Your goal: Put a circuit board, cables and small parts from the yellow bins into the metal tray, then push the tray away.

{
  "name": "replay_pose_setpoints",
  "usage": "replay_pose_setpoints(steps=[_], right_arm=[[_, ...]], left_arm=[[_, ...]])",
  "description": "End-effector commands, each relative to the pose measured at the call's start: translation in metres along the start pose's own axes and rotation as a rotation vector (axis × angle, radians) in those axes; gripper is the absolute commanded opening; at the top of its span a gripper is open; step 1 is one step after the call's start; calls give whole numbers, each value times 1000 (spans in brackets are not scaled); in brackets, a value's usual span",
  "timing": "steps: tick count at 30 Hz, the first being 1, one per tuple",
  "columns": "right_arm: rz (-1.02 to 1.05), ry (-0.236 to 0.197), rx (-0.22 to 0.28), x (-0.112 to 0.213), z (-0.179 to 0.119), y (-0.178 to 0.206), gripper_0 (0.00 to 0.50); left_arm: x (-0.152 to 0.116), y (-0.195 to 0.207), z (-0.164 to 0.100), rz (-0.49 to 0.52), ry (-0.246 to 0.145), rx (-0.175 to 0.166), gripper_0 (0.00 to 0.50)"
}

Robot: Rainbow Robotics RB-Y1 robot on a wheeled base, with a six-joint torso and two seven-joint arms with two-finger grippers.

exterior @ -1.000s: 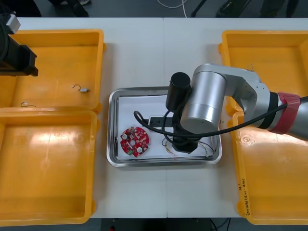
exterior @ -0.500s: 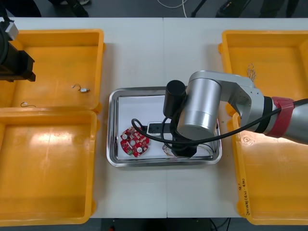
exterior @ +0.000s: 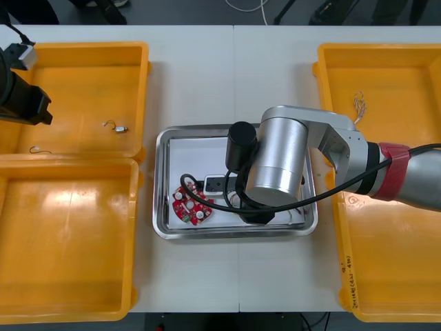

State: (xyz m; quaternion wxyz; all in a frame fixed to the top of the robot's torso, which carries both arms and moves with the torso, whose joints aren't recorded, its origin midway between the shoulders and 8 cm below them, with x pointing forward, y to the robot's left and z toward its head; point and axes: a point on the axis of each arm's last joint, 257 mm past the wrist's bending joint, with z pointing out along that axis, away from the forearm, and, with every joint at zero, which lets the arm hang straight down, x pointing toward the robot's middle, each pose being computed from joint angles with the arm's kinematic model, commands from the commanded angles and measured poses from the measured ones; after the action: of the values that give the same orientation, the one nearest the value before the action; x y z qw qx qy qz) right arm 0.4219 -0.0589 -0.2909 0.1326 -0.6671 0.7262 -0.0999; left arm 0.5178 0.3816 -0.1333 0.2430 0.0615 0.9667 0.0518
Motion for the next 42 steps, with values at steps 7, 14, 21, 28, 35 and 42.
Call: replay_pose_setpoints(steps=[7,14,21,28,35,42], right_arm=[[-25,-29,47,-18,-8,-12,500],[12,-59,78,-24,-21,-30,500],[100,-98,93,-28,-52,-58,500],[210,-96,59,-15,-90,-79,500],[397,-57,52,21,-132,-104,500],[639,-59,93,46,-162,-129,500]], left_arm=[[11,36,8,169,-22,-58,500],[16,40,21,197,-41,-65,500],[14,42,27,224,-63,-76,500],[15,42,34,259,-73,-85,500],[18,46,47,273,-67,-91,500],[21,48,54,283,-63,-84,500]])
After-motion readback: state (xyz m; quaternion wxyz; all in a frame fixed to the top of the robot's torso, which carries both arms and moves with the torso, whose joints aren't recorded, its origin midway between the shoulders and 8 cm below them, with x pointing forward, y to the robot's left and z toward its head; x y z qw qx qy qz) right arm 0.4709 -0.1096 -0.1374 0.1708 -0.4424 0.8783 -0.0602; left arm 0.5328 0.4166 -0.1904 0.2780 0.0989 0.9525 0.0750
